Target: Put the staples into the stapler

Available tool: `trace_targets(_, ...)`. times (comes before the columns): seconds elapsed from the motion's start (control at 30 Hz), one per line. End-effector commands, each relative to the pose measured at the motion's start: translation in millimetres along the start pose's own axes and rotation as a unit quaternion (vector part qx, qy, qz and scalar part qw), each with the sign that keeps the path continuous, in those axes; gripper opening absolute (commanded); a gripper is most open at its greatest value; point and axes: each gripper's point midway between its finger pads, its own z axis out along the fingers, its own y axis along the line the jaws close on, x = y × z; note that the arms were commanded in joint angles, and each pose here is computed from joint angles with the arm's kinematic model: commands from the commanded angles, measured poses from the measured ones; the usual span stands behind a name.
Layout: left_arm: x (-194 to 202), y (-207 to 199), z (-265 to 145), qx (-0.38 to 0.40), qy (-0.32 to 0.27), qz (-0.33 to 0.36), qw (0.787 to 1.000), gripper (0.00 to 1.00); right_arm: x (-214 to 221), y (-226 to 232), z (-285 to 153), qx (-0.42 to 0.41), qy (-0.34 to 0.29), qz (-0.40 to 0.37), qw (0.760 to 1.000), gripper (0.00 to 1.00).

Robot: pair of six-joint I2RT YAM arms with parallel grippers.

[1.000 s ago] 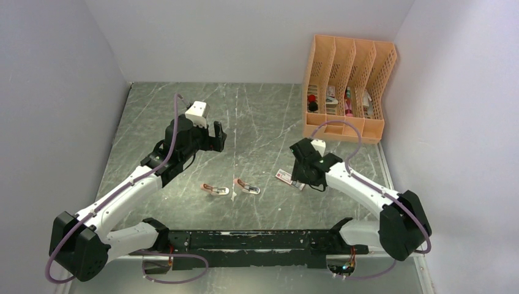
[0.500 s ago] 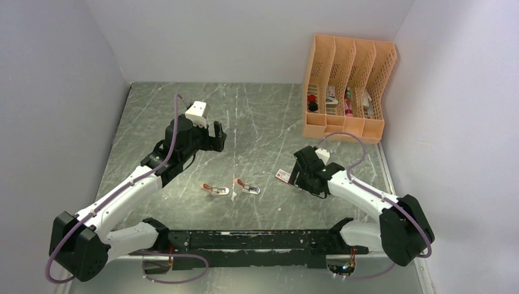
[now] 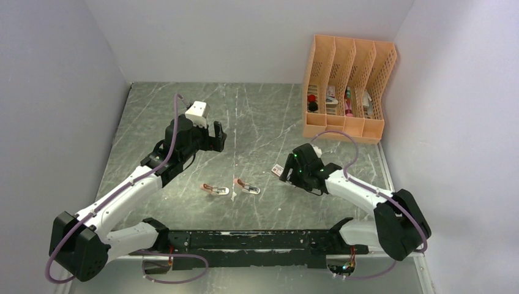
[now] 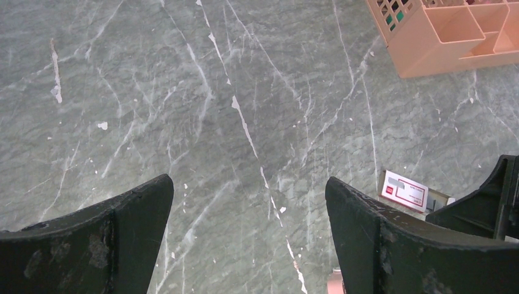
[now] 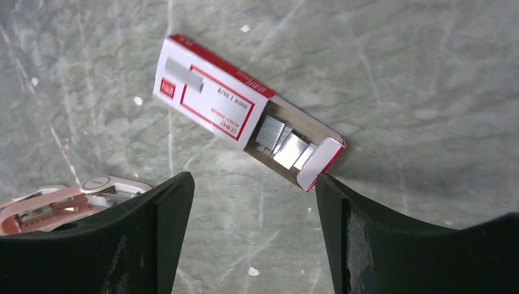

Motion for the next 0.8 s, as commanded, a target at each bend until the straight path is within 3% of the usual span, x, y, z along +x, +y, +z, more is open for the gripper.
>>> trace_targets(0.0, -5.8, -1.5, -1.5, 0.007, -0.004, -0.002, 1.0, 0.98, -0.7, 24.1, 5.3, -0.055, 0.012, -0.017, 0.998, 0.78)
trace_targets(0.23, -5.5, -0.6, -0.7, 0.004, -0.003, -0.001, 1.0, 0.98, 2.3, 56.2, 3.2, -0.127, 0.027, -0.067, 0.989, 0.78)
trace_targets(0.57, -5.2, -0.8, -0.4, 0.005, -0.003, -0.001, 1.0, 0.98, -33.2, 10.7, -22.2, 0.014, -0.03, -0.143, 0.989, 0.76)
trace_targets(0.77, -4.9, 0.2, -1.1, 0.002, -0.003, 0.0, 1.0, 0.98, -45.2, 13.4, -14.6, 0.033, -0.024, -0.204, 0.978, 0.6)
